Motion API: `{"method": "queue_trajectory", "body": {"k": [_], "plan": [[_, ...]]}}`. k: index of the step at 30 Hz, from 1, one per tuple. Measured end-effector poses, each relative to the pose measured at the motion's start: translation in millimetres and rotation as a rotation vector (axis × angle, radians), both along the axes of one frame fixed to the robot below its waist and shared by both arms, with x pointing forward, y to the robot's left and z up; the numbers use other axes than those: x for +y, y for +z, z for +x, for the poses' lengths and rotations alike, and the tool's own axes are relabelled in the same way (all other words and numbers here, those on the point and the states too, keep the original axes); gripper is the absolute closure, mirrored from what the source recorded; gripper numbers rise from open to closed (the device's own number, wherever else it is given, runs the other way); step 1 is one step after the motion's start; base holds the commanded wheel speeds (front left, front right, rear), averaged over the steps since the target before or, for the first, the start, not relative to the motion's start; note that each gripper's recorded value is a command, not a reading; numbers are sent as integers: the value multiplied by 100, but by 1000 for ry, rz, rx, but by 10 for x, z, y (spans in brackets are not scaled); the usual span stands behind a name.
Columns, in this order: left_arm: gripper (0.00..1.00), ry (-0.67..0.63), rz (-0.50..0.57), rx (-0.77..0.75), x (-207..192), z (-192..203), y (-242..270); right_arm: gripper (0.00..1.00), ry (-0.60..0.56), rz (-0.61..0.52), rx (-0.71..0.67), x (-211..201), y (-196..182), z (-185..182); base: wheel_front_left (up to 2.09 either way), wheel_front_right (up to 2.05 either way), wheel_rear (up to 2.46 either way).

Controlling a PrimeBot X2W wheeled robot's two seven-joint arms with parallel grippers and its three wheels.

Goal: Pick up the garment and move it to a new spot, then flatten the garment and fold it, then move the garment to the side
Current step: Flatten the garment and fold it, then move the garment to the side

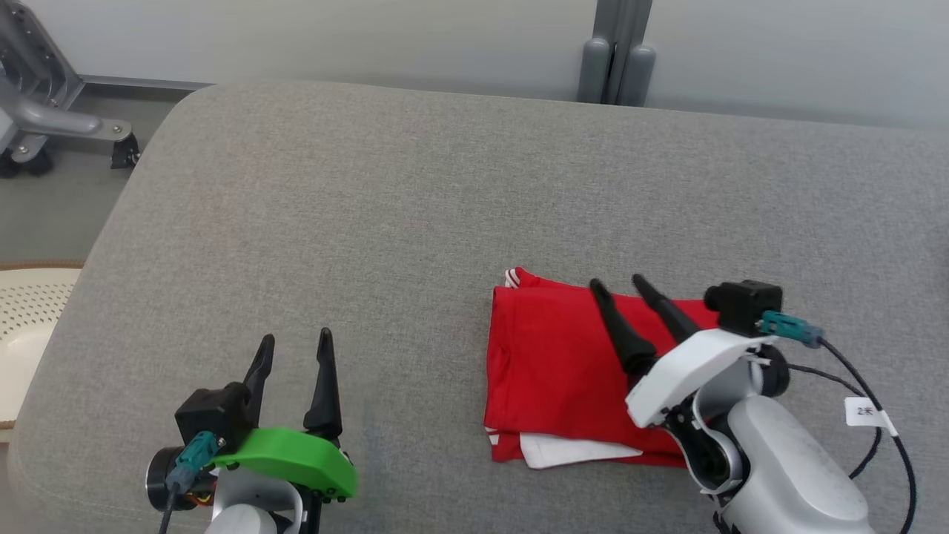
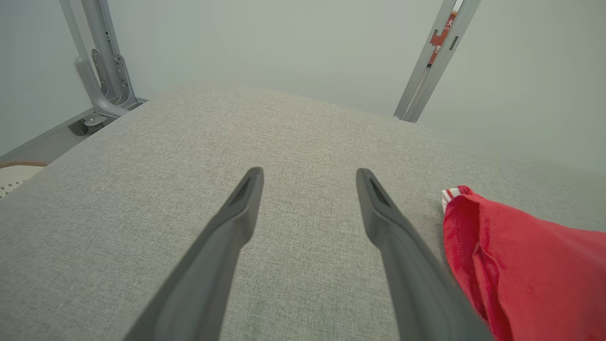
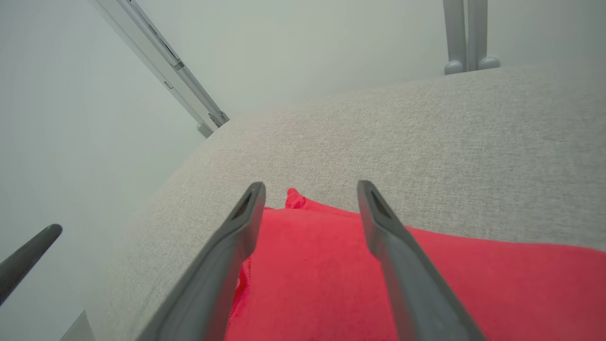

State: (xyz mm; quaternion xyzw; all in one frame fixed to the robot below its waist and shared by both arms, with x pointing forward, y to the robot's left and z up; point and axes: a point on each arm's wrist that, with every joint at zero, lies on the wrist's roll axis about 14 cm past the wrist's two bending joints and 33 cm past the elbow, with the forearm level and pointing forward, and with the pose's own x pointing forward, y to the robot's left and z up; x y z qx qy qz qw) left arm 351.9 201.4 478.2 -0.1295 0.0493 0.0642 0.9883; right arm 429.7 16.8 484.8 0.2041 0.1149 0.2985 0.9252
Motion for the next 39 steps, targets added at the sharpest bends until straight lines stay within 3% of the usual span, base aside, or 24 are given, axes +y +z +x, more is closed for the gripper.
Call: {"method": "queue_trajectory", "body": {"k": [12,23,39], "plan": [[0,-88,-8,-36,-306,147,42,0,-234,-133,-180,-792,142,130,0,0,0],[0,-151,-45,-77,-543,206,41,0,-423,-180,-254,-1390,286,-154,0,0,0],[0,-179,-18,-109,-673,185,96,0,-517,-199,-256,-1719,273,-532,0,0,0]]}}
